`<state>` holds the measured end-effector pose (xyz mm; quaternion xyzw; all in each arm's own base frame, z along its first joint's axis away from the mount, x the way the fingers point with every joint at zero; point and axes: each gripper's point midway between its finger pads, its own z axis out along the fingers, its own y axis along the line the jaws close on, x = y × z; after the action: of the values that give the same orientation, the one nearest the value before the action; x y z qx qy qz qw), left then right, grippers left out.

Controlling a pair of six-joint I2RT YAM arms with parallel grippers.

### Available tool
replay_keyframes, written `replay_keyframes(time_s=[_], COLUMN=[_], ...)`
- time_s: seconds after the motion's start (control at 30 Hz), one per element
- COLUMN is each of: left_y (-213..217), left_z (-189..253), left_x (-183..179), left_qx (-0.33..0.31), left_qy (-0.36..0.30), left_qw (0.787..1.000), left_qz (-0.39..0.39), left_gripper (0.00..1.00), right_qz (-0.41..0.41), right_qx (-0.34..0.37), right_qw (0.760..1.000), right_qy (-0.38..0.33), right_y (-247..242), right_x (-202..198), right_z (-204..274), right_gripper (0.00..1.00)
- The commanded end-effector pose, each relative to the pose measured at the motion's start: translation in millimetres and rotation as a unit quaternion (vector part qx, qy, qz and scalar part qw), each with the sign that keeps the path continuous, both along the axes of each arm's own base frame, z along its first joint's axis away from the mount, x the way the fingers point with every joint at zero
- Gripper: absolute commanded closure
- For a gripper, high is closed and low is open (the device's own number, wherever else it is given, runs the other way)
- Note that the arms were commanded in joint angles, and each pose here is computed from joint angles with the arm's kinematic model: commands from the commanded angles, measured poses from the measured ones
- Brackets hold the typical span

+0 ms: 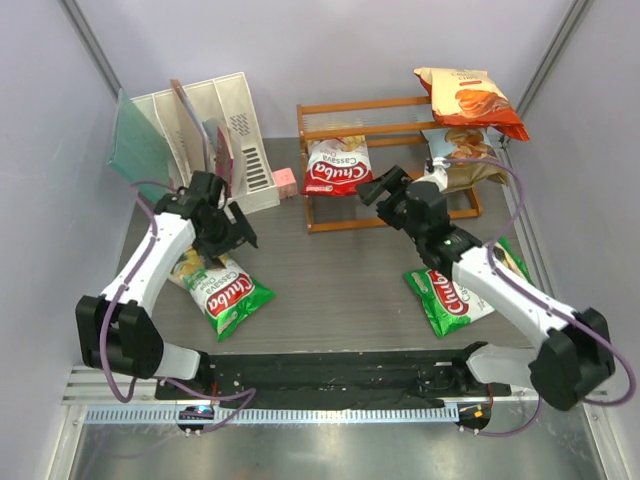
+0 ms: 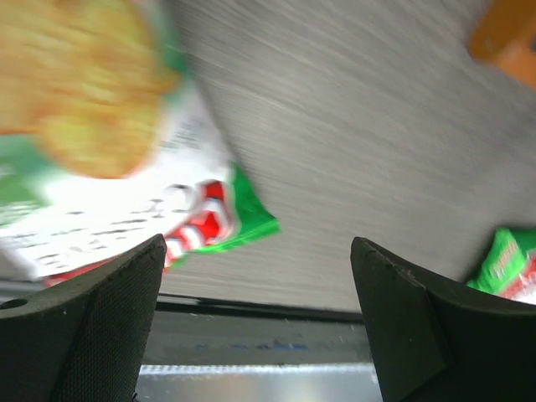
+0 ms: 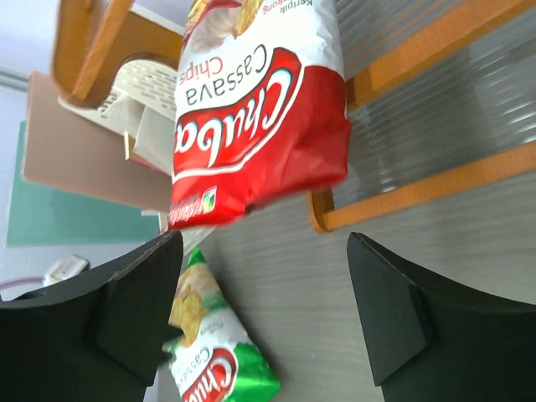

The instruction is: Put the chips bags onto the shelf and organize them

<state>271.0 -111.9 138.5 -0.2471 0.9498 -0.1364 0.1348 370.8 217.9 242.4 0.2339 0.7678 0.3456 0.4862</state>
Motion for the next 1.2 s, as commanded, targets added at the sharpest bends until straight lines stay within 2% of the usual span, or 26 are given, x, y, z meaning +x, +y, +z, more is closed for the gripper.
replay_keyframes(time_s=[0.0,0.03,0.1,0.23,0.27,0.37,0.47,0.6,0.73,0.93,1.17], left_y=[79,89,108,123,129,132,130,123,108,114,120], left_z=[40,44,47,27,12,-4,-7,-8,-17,-54,-67], left_x=[-8,-12,-21,-42,-55,-74,-74,-57,-44,-57,-54], left_qx=[0.154,0.174,0.22,0.212,0.21,0.194,0.181,0.141,0.071,0.011,-0.007], left_qy=[-0.032,-0.031,-0.026,0.001,0.024,0.027,0.001,-0.026,-0.033,0.032,0.042], left_qw=[0.986,0.982,0.972,0.969,0.967,0.966,0.969,0.977,0.983,0.978,0.971], left_qz=[0.06,0.068,0.084,0.129,0.144,0.168,0.166,0.157,0.165,0.208,0.236], left_gripper=[0.07,0.05,0.03,0.02,0.02,0.02,0.0,0.0,0.0,0.0,0.0], right_qz=[0.016,0.018,0.018,0.025,0.031,0.062,0.073,0.081,0.102,0.095,0.094], right_qx=[-0.023,-0.021,-0.046,-0.069,-0.071,-0.086,-0.101,-0.101,-0.11,-0.119,-0.113], right_qw=[0.999,1.0,0.998,0.997,0.996,0.994,0.991,0.99,0.986,0.987,0.987], right_qy=[0.02,0.008,0.026,0.031,0.033,0.038,0.041,0.056,0.068,0.058,0.07], right_y=[-20,-27,-38,-50,-49,-41,-38,-33,-26,-33,-35], right_x=[-42,-52,-67,-84,-86,-87,-84,-79,-77,-74,-74], right_z=[4,15,1,3,6,13,16,10,12,20,11], right_gripper=[0.16,0.16,0.16,0.17,0.17,0.17,0.17,0.17,0.17,0.17,0.17])
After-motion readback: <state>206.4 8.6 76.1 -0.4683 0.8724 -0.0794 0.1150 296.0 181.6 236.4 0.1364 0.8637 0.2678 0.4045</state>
